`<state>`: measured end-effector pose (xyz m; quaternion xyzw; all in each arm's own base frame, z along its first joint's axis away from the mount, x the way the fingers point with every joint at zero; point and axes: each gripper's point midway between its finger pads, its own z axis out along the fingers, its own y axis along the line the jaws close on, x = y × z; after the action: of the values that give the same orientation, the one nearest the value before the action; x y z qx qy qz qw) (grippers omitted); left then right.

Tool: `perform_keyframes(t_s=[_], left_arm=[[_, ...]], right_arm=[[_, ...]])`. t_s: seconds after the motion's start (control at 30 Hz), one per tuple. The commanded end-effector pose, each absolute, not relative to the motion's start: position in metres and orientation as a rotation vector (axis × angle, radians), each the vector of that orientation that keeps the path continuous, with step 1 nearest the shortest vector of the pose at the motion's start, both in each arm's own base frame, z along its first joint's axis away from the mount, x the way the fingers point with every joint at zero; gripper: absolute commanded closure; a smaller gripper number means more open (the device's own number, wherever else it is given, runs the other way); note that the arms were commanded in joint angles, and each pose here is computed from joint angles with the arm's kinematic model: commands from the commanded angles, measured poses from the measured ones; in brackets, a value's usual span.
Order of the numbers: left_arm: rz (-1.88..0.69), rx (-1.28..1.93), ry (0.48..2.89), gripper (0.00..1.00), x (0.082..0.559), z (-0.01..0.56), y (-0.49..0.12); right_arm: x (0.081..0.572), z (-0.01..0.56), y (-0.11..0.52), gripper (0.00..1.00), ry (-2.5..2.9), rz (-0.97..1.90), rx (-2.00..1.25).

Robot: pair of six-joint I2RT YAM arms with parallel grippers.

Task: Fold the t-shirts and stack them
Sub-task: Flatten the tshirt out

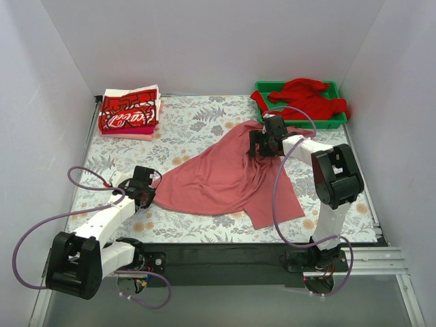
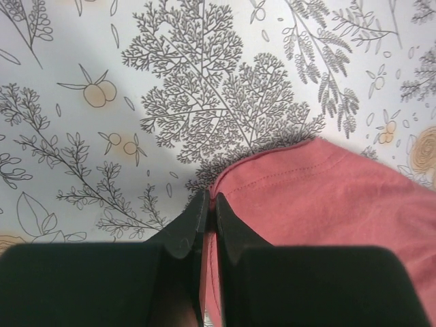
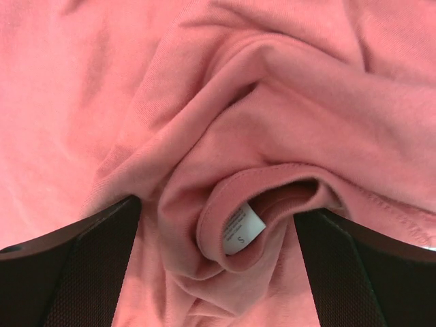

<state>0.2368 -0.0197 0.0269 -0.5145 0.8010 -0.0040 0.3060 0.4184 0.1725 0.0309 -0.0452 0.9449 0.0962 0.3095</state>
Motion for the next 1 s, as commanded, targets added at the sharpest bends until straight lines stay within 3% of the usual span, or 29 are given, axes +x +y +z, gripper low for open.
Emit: perform_keyframes(t_s=[0.0, 0.1, 0.33, 0.43, 0.6, 0.7, 0.97], left_arm=[[-0.055, -1.348, 2.036, 1.00, 0.258, 0.049, -0.018], [-0.103, -1.295, 2.053, 1.00, 0.264, 0.056, -0.025], [-0.170, -1.235, 2.089, 1.00, 0.258, 0.058, -0.033], [-0.210, -1.218, 2.078, 1.00, 0.255, 0.064, -0.036], [-0.275, -1.199, 2.081, 1.00, 0.254, 0.063, -0.043], [-0.273, -1.197, 2.096, 1.00, 0.252, 0.060, -0.044], [-0.267, -1.192, 2.116, 1.00, 0.250, 0.057, -0.044]], right_arm=[[0.426, 0.053, 0.170, 0.02, 2.457, 0.250, -0.200], [0.414, 0.078, 0.157, 0.02, 2.415, 0.216, -0.187], [0.335, 0.115, 0.098, 0.02, 2.319, 0.132, 0.090], [0.266, 0.082, 0.075, 0.02, 2.441, 0.127, 0.257], [0.207, 0.060, 0.058, 0.02, 2.471, 0.172, 0.521], [0.192, 0.055, 0.063, 0.02, 2.459, 0.260, 0.602], [0.177, 0.024, 0.055, 0.06, 2.583, 0.163, 0.659]])
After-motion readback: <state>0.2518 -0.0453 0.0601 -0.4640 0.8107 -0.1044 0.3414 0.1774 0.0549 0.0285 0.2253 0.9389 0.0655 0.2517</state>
